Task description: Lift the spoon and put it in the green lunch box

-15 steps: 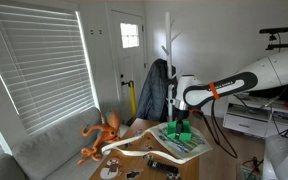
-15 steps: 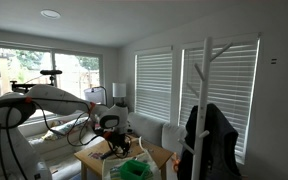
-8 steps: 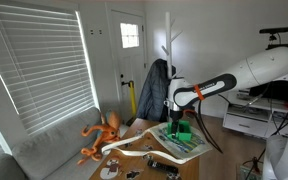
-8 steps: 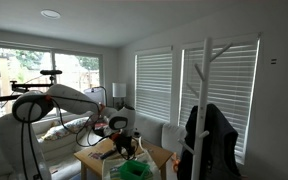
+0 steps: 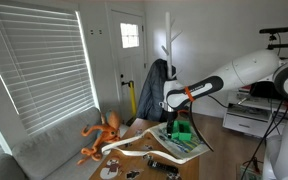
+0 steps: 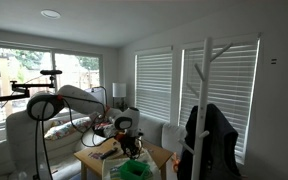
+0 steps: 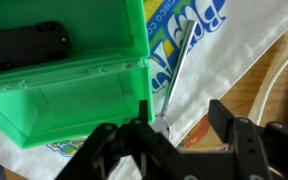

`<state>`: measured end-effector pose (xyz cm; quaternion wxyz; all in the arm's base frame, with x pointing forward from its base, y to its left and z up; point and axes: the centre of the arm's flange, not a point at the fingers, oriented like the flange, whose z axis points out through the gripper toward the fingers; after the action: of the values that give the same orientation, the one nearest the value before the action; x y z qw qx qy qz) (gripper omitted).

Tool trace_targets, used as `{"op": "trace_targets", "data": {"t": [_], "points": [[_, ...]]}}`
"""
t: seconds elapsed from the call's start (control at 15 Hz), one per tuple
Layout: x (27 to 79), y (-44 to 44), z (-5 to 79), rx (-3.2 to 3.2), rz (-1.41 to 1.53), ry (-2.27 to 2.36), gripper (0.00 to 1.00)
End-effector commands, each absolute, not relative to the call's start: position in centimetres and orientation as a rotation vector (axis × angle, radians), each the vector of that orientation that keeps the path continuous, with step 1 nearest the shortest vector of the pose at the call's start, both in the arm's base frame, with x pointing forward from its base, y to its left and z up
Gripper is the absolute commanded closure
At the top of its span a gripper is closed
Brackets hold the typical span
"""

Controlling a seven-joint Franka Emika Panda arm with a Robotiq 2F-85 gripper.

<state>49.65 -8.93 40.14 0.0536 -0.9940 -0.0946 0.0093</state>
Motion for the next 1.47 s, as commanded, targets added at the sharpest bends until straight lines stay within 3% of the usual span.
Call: {"op": "trace_targets", "data": {"t": [0.0,0.13,0.33,0.47,0.87,1.4], "points": [[51.2,-7.7,39.6,-3.051,0.082,-0.335,0.38],[51.4,-7.0,38.9,-3.067,0.1,-0.353,0.45],[51.4,-6.7,38.3,-3.106,0.131,-0.34,0.69],[51.4,-6.9,37.9,-3.119,0.145,-0.317,0.71],[49.6,-7.9,40.9,-3.132,0.09,-0.23,0.52],[48.5,-7.1,42.7,-3.12,0.043,-0.252,0.58]]}}
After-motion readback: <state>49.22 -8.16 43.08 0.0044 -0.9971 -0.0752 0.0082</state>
